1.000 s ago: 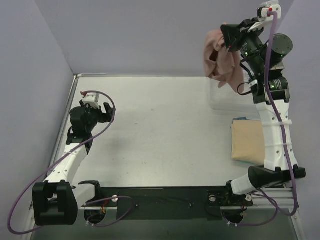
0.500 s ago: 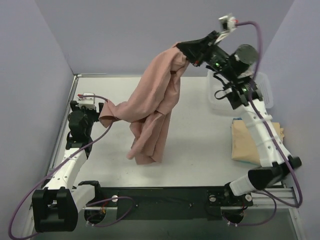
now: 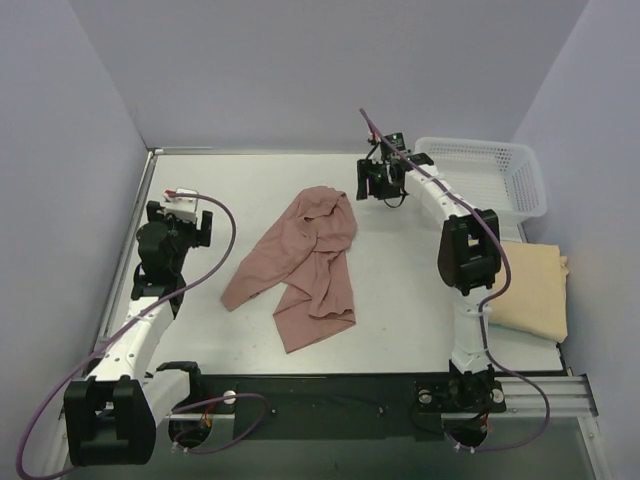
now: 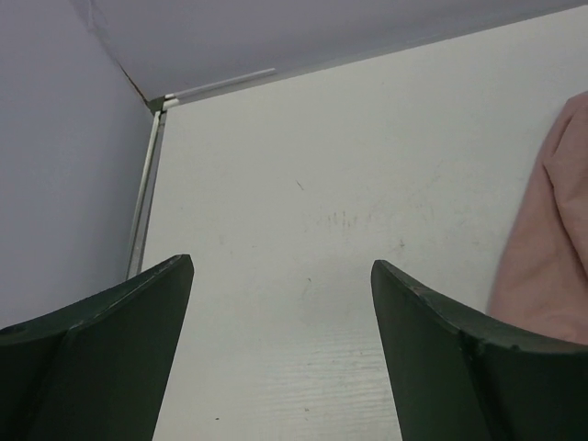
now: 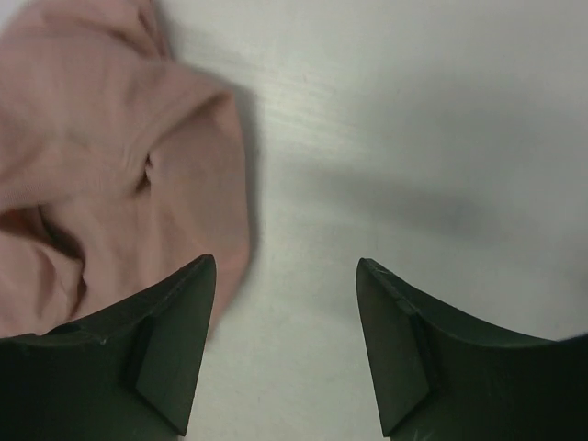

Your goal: Fold and stack the t-shirts

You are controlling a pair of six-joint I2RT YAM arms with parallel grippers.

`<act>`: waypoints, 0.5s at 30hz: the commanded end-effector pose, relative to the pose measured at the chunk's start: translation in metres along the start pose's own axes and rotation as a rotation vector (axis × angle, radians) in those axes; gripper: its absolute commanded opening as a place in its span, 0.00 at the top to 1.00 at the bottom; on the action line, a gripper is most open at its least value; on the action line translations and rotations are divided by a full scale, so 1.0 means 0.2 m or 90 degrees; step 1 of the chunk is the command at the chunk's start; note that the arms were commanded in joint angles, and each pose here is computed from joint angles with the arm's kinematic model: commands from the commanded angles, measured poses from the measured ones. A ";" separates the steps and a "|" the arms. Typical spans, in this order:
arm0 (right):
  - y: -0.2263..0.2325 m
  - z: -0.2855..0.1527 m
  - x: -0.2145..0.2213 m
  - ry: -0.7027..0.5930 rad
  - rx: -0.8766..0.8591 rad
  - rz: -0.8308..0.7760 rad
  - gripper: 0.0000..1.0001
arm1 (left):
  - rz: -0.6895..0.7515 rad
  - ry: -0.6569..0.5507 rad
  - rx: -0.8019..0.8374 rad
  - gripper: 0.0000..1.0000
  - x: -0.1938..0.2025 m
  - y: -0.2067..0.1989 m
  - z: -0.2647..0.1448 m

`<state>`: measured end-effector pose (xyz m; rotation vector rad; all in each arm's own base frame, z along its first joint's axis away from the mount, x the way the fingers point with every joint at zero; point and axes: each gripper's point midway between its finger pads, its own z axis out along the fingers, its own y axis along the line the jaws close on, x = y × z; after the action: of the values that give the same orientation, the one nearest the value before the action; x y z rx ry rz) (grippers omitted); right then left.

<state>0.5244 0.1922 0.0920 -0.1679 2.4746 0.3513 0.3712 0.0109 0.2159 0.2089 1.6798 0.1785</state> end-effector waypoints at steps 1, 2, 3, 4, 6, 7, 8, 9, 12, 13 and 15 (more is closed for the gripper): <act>0.27 -0.40 0.09 -0.016 -0.061 -0.215 0.41 | -0.050 0.005 0.043 0.12 -0.02 -0.07 -0.04; 0.32 -0.44 0.15 -0.002 -0.083 -0.223 0.41 | -0.055 0.006 0.052 0.12 -0.02 -0.08 -0.04; 0.32 -0.44 0.25 0.028 -0.089 -0.219 0.41 | -0.057 0.007 0.076 0.13 -0.01 -0.12 -0.06; 0.34 -0.44 0.32 0.046 -0.094 -0.220 0.40 | -0.059 0.005 0.092 0.14 -0.01 -0.14 -0.07; 0.35 -0.39 0.47 0.086 -0.098 -0.208 0.37 | -0.072 -0.004 0.117 0.15 -0.02 -0.18 -0.09; 0.35 -0.34 0.55 0.112 -0.094 -0.193 0.37 | -0.079 -0.005 0.133 0.15 -0.01 -0.21 -0.09; 0.37 -0.31 0.58 0.124 -0.094 -0.192 0.36 | -0.079 -0.004 0.144 0.16 -0.01 -0.22 -0.09; 0.36 -0.25 0.63 0.147 -0.086 -0.174 0.35 | -0.073 -0.013 0.188 0.16 -0.03 -0.28 -0.11; 0.33 -0.13 0.57 0.147 -0.047 -0.112 0.36 | 0.086 0.000 0.367 0.26 0.04 -0.55 -0.21; 0.27 -0.08 0.59 0.158 -0.009 -0.086 0.37 | 0.180 -0.006 0.408 0.28 0.07 -0.59 -0.24; 0.23 -0.02 0.55 0.159 0.015 -0.046 0.39 | 0.285 0.063 0.490 0.29 0.25 -0.71 -0.35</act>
<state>0.3984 0.2570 0.0584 -0.5730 2.6165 0.3939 0.3364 -0.0723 0.1837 0.6081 1.7331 -0.1205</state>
